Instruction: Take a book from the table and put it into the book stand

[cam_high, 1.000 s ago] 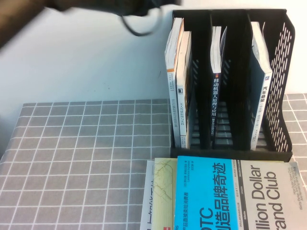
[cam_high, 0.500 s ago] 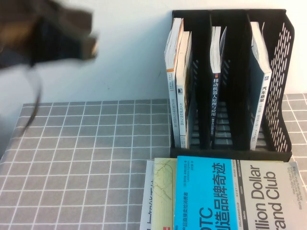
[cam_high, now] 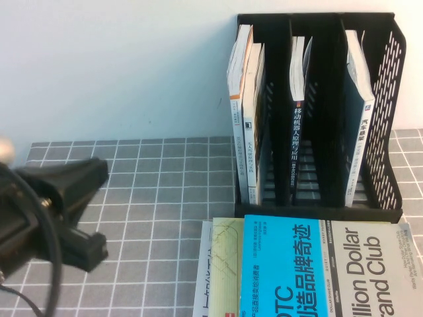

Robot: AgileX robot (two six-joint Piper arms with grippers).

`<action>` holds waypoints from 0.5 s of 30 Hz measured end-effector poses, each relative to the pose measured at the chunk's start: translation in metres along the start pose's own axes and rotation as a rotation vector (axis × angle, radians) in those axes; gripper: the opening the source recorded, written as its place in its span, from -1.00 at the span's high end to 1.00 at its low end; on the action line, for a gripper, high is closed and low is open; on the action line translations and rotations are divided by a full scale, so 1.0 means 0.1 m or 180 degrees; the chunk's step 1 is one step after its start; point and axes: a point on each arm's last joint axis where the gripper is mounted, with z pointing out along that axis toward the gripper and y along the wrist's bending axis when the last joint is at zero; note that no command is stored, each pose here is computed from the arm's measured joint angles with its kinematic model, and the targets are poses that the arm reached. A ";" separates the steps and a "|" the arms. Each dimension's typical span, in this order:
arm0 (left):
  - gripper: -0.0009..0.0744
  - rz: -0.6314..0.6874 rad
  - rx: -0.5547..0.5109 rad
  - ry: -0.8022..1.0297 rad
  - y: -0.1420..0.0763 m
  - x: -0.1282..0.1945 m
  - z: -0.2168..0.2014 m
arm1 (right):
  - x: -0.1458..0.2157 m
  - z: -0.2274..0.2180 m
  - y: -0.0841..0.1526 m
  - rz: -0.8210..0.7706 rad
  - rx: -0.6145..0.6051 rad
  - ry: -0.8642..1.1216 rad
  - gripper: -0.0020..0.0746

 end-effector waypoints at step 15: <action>0.98 -0.0003 -0.0073 0.0640 0.06 0.55 0.06 | 0.05 0.01 0.06 0.0164 -0.0181 0.0105 0.96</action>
